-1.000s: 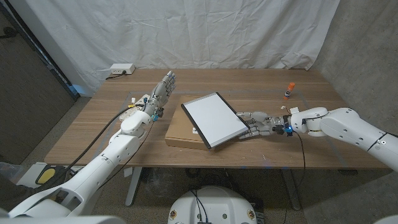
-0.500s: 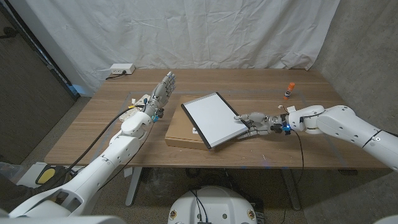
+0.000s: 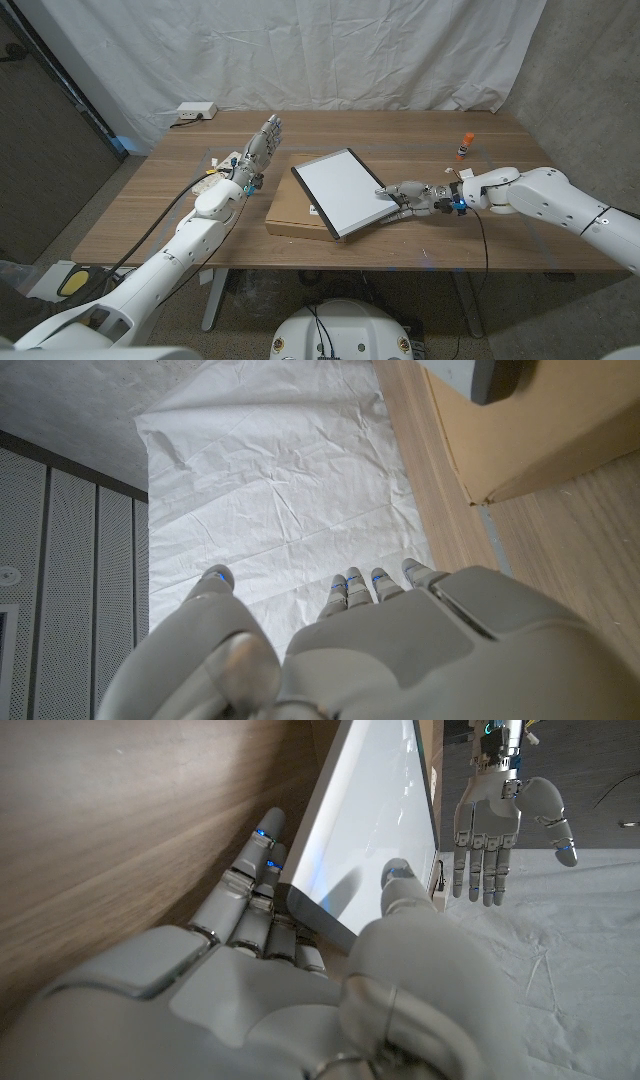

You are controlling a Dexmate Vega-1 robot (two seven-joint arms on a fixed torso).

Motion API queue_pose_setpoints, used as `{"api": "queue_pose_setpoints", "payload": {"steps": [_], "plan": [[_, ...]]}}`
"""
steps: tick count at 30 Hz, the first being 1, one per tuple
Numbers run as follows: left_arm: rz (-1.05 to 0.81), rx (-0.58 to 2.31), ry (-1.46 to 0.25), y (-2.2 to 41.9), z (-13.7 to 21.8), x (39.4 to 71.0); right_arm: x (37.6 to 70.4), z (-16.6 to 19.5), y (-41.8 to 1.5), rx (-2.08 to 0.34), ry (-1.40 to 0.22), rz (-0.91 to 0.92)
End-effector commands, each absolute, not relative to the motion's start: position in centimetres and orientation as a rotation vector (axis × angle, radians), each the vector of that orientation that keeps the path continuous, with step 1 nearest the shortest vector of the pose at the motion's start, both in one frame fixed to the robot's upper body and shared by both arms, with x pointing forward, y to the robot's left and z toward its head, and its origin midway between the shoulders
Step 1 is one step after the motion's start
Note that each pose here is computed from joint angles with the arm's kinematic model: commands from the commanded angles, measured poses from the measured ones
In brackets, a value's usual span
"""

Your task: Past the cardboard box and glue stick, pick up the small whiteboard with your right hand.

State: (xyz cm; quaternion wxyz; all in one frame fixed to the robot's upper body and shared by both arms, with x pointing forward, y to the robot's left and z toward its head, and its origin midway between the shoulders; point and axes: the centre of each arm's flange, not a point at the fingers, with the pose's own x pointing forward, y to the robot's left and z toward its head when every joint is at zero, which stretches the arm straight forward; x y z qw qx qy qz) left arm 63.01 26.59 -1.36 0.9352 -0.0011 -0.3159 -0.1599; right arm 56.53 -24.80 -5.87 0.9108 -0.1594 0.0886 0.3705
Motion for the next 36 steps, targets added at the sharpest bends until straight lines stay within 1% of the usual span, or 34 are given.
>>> {"api": "queue_pose_setpoints", "payload": {"steps": [1, 36], "plan": [[-0.33, 0.001, -0.643, 26.43, -1.15, 63.07, 56.8, -6.05, -24.45, -0.348, 0.196, 0.772], [-0.332, -0.013, -0.636, 26.53, -1.35, 63.6, 57.17, -5.16, -23.9, -0.389, 0.216, 0.765]]}}
